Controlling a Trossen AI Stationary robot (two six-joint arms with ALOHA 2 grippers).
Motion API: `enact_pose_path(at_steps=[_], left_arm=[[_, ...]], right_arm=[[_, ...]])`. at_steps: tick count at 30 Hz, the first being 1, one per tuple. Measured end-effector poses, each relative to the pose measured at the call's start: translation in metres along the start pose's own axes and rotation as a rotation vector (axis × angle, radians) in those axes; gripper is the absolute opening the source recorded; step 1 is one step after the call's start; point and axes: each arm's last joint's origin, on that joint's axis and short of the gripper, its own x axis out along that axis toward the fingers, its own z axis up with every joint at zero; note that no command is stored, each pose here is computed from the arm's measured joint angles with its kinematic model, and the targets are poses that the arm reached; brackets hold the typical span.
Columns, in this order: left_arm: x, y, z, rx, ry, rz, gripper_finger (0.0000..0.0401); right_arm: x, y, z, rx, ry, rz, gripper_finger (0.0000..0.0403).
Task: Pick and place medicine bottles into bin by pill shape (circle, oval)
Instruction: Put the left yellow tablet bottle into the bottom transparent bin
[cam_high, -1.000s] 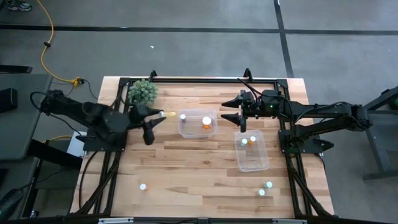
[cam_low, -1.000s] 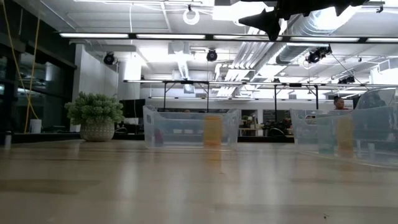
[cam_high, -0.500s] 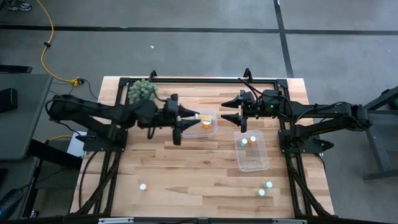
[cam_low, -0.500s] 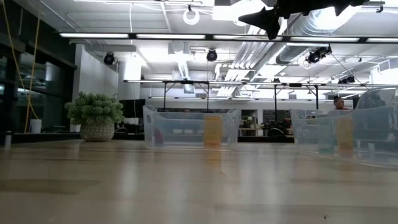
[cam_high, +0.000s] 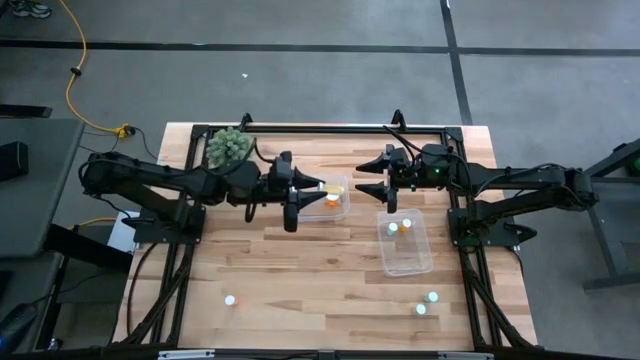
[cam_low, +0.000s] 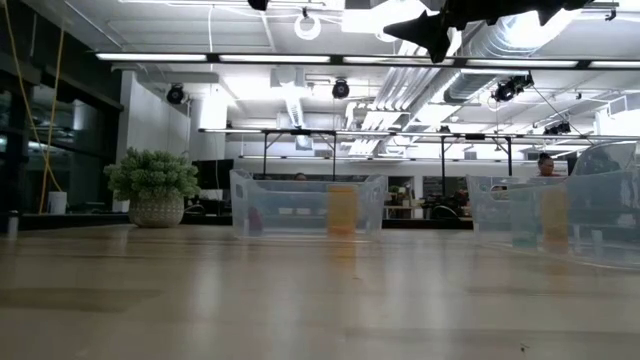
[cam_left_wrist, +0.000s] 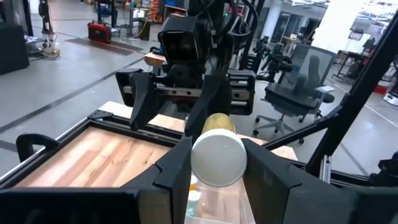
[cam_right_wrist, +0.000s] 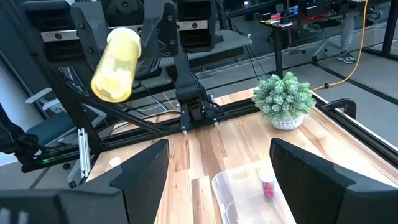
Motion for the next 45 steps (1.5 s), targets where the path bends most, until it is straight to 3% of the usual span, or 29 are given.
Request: enact_pose_path(at_steps=[23, 35, 42, 45], left_arm=[[0.000, 0.001, -0.001, 0.086, 0.016, 0.004, 0.0117], [0.011, 0.001, -0.014, 0.175, 0.083, 0.014, 0.0117], [0.010, 0.002, -0.014, 0.214, 0.092, 0.037, 0.0117], [0.007, 0.004, -0.018, 0.246, 0.157, 0.046, 0.0117]], right_arm=[[0.000, 0.000, 0.000, 0.007, -0.002, 0.000, 0.0272], [-0.031, 0.009, 0.040, 0.014, -0.342, 0.003, 0.0272], [-0.025, 0.012, 0.029, 0.087, -0.236, 0.045, 0.0272], [-0.018, 0.013, 0.022, 0.093, -0.174, 0.043, 0.0272]])
